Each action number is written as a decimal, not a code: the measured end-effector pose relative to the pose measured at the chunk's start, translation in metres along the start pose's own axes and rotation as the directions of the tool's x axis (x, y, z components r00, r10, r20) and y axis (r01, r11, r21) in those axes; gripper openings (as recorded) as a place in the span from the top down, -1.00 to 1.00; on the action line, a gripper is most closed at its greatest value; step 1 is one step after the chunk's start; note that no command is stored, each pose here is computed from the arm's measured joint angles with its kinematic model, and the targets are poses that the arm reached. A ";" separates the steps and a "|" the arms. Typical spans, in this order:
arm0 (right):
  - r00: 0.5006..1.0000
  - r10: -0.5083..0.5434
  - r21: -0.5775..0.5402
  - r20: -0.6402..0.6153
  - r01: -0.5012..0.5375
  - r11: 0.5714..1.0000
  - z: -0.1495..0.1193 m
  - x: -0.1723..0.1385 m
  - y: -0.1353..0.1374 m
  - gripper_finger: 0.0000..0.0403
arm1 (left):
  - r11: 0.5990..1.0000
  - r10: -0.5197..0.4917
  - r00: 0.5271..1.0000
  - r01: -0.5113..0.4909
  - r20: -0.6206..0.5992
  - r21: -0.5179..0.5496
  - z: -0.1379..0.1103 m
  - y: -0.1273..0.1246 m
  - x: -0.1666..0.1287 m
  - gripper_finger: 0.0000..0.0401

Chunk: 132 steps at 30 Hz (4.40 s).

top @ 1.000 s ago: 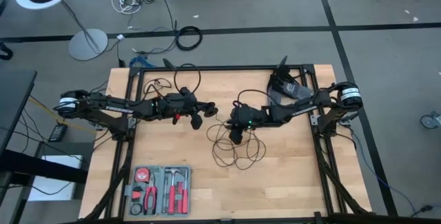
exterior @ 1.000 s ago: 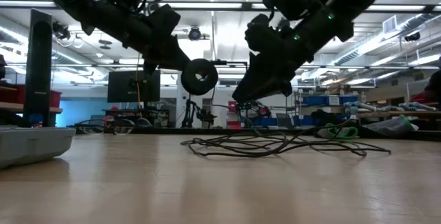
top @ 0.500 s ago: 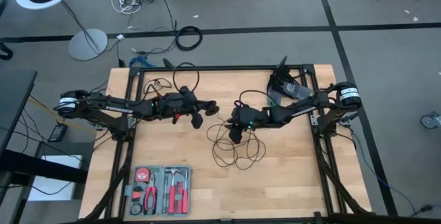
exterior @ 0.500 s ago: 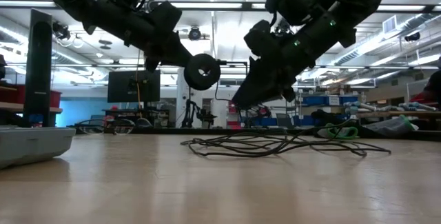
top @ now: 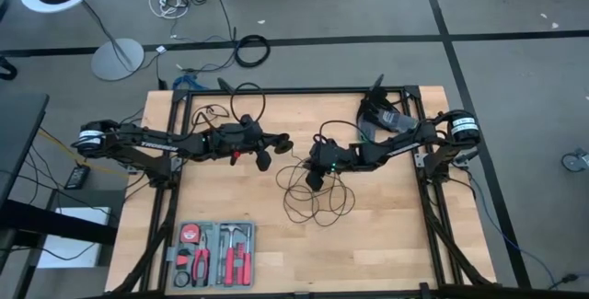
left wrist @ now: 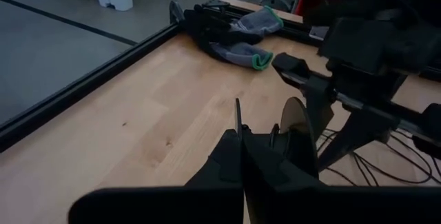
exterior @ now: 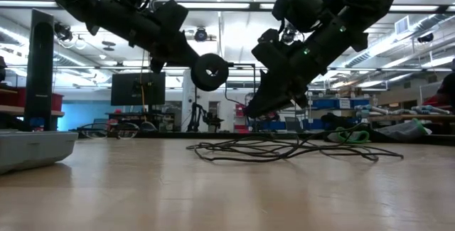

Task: Coil cords
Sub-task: Coil the black wire onto the black spool

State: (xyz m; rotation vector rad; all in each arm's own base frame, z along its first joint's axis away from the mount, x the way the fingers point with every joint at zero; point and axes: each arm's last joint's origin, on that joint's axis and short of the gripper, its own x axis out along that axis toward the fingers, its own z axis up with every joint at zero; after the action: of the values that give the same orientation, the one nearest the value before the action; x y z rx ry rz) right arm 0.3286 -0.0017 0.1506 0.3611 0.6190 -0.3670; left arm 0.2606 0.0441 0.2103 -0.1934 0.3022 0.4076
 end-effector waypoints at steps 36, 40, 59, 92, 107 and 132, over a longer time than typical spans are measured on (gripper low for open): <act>0.994 0.097 -0.185 0.052 -0.086 0.979 0.065 0.037 0.033 1.00 | 0.997 0.047 0.997 -0.043 0.055 -0.066 0.005 0.001 0.000 1.00; 0.986 0.123 -0.242 0.114 -0.093 0.966 0.087 0.029 0.040 1.00 | 0.996 0.067 0.998 -0.066 0.017 -0.055 0.001 0.002 0.000 1.00; 0.986 -0.147 -0.250 0.074 0.161 0.955 0.109 -0.006 0.014 1.00 | 0.996 0.076 0.996 -0.078 -0.037 -0.038 -0.005 0.004 0.000 1.00; 0.988 -0.085 -0.098 -0.130 0.073 0.993 0.075 0.004 0.010 0.56 | 0.997 0.038 0.996 -0.032 0.083 -0.076 0.008 0.002 0.000 1.00; 0.972 -0.142 -0.092 -0.185 0.127 0.988 0.066 0.001 0.012 0.60 | 0.992 0.089 0.991 -0.080 0.101 -0.097 0.013 0.015 0.001 1.00; 0.988 -0.111 -0.121 -0.104 0.098 0.988 0.058 0.022 0.029 0.99 | 0.989 0.084 0.980 -0.060 0.178 -0.139 0.024 0.019 -0.004 1.00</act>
State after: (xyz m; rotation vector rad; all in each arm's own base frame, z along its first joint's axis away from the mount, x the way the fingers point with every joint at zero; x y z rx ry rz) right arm 0.3859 -0.0061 0.1870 0.2390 0.7660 -0.4119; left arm 0.2548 0.0655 0.2315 -0.2740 0.1002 0.5144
